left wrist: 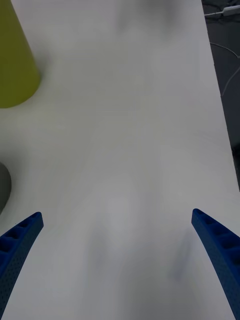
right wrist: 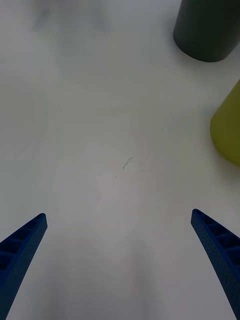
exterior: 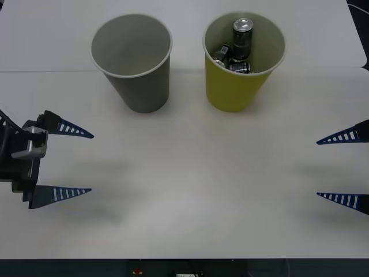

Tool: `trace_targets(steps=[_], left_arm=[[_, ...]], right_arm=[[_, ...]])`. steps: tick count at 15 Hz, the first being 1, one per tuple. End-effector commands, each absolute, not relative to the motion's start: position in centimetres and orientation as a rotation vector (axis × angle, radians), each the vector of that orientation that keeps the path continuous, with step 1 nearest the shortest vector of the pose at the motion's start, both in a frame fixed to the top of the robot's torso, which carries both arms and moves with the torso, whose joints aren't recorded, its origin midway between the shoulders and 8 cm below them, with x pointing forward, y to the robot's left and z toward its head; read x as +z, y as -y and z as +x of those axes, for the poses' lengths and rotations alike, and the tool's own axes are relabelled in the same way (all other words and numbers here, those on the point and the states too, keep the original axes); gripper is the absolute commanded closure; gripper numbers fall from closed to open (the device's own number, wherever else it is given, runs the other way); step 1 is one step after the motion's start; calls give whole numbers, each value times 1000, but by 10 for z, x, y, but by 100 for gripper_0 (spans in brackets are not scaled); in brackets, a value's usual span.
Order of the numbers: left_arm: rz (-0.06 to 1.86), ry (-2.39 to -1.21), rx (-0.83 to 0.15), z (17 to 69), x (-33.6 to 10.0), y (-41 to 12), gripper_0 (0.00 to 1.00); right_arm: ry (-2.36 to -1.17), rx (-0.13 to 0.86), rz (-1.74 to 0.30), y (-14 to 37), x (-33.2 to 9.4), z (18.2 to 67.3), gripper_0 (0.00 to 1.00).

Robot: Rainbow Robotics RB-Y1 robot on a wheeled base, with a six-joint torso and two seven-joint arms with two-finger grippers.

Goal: Put the can into the green bin and the plastic bottle into the gray bin

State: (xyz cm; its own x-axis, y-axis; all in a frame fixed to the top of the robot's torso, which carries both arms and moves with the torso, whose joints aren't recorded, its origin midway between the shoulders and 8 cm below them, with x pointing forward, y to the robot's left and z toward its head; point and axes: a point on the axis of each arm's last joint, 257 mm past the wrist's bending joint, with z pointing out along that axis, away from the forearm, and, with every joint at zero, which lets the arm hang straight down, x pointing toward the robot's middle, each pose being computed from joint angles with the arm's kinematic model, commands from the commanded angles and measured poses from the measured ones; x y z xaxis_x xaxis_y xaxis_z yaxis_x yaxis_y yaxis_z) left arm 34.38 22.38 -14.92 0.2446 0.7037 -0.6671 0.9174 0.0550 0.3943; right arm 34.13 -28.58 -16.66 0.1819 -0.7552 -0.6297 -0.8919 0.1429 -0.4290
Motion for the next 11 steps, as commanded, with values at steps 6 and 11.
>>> trace_targets(steps=[6, 11], left_arm=[[1682, -1546, -341, 334, -155, -237, 0], [1682, -1559, -331, 334, -156, -242, 0]], right_arm=[[-1596, 209, -1634, 286, -167, 341, 0], [-1596, 209, -1634, 286, -167, 341, 0]])
